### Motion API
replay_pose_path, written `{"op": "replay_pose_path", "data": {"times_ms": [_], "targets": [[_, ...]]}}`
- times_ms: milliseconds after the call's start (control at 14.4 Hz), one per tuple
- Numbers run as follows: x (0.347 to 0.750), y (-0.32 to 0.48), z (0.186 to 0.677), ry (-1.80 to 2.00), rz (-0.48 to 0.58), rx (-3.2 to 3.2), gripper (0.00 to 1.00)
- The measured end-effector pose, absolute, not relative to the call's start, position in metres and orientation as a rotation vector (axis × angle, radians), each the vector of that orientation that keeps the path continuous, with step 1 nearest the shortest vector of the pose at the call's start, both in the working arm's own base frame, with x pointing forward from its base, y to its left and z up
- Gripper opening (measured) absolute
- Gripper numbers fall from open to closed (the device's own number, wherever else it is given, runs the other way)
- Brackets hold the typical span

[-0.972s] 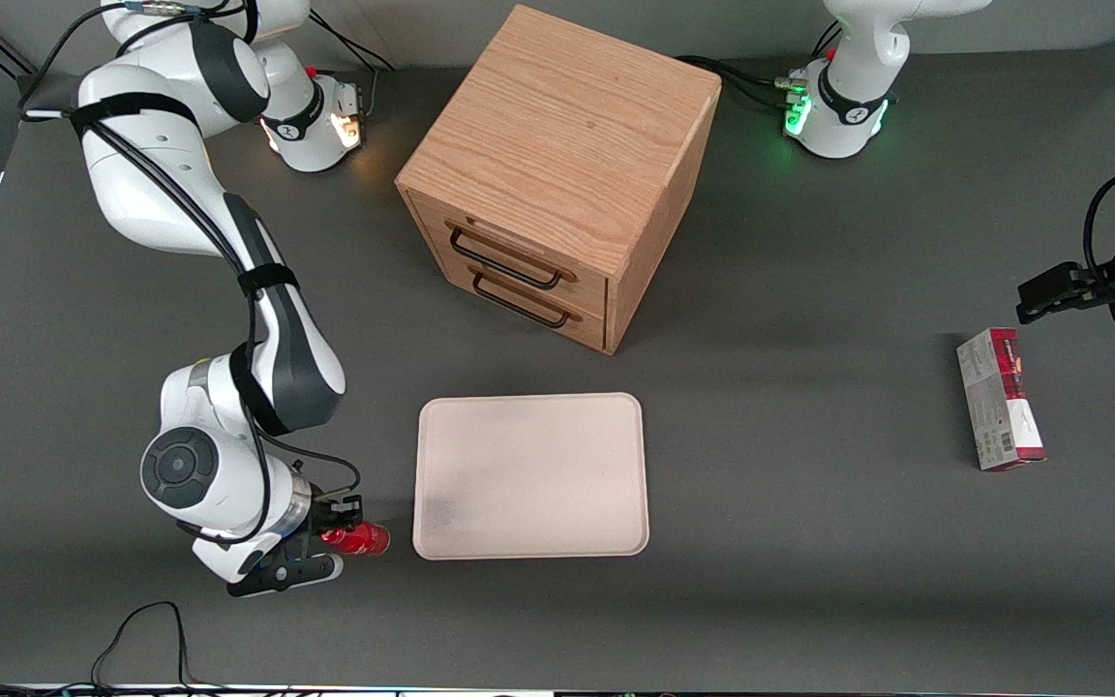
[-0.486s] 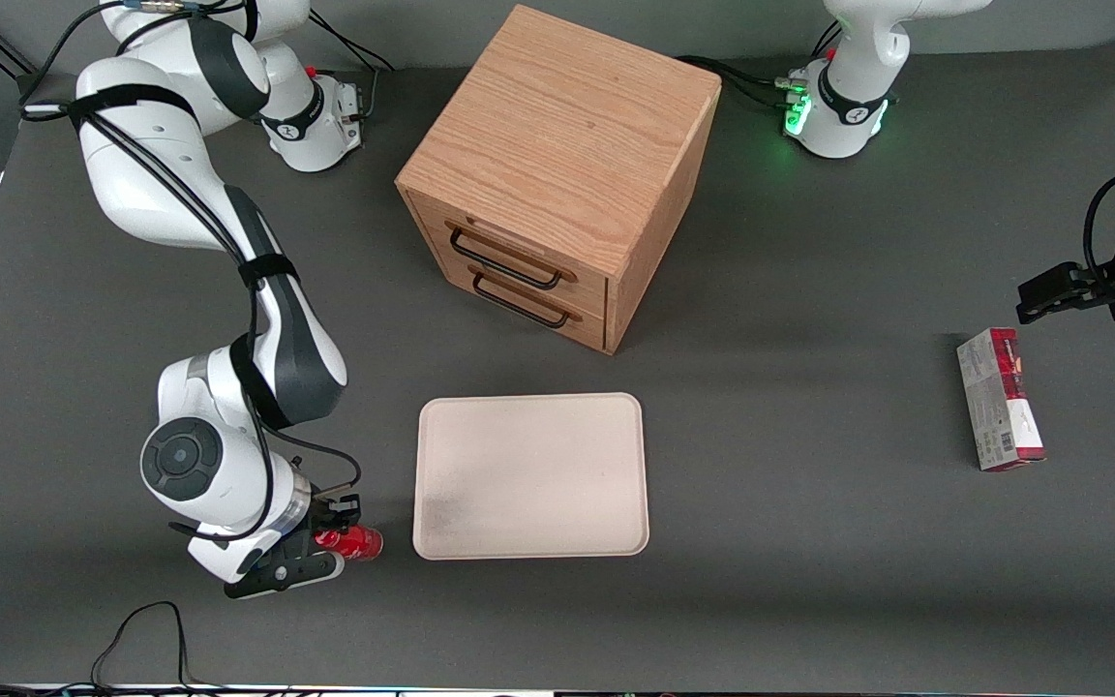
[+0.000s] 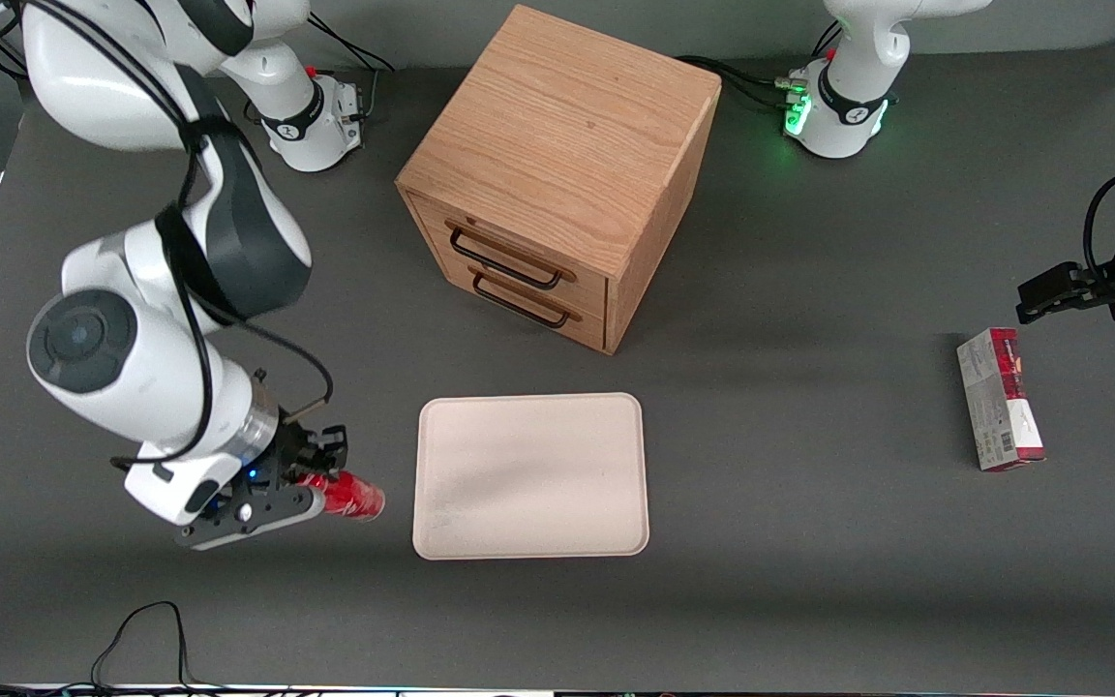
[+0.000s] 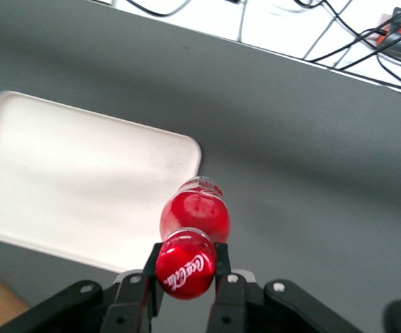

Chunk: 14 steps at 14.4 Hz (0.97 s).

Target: Place coke bottle on tray

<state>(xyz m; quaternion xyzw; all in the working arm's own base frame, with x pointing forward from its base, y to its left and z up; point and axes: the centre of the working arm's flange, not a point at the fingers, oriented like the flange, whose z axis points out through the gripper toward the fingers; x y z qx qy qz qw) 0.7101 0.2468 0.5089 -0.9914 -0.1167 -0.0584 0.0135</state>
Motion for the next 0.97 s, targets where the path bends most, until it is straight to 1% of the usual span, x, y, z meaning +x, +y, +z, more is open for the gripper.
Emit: {"op": "replay_pose_path", "data": {"times_ms": [139,278,556,694,972], "targets": [[0.705,0.28,0.502,-0.311,-0.227,-3.07,0.31],[0.708,0.308,0.47,-0.319,-0.254,-3.061,0.31],[0.726,0.314,0.391,-0.316,-0.215,-3.06,0.31],[0.731,0.309,0.362,-0.327,-0.198,-3.094,0.31],[0.733,0.305,0.343,-0.326,-0.169,-3.107,0.31]]}}
